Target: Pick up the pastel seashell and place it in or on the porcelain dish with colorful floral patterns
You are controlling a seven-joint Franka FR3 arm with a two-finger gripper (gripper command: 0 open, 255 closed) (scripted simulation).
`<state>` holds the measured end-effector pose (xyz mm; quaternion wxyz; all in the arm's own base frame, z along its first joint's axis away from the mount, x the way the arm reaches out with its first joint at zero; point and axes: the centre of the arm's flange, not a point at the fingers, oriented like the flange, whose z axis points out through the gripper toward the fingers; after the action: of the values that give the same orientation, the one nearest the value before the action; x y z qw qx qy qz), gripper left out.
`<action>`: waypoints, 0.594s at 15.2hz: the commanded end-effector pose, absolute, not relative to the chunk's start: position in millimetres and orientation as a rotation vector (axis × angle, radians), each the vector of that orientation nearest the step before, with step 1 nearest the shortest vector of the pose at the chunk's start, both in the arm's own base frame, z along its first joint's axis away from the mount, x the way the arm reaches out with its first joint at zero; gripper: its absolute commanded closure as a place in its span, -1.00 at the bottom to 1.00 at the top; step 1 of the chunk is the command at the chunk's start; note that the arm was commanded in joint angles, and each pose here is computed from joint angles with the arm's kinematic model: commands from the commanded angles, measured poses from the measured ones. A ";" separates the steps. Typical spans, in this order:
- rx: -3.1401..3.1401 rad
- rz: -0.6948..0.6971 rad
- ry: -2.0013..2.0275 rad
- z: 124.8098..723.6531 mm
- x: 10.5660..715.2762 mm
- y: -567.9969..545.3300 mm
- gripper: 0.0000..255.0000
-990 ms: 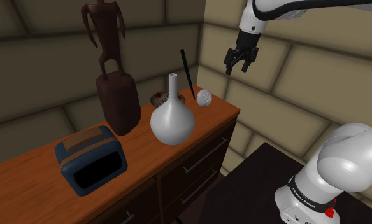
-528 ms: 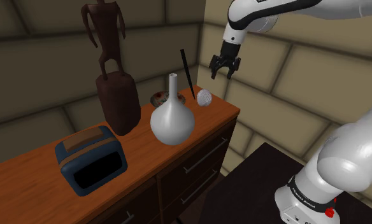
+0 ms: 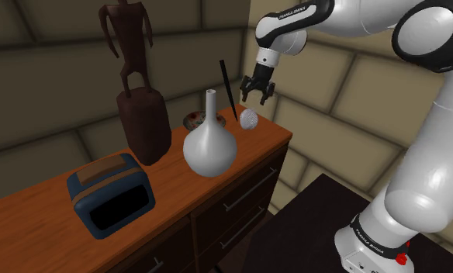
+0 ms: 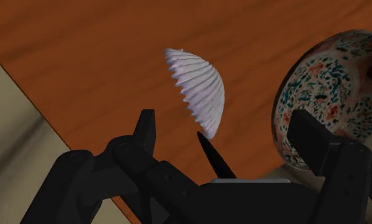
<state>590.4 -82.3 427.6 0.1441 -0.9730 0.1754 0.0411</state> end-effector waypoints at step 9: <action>-2.682 0.193 0.594 350.2 643.8 -92.3 -1.00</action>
<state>643.4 -94.6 354.2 0.1924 -0.9558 0.2112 0.0688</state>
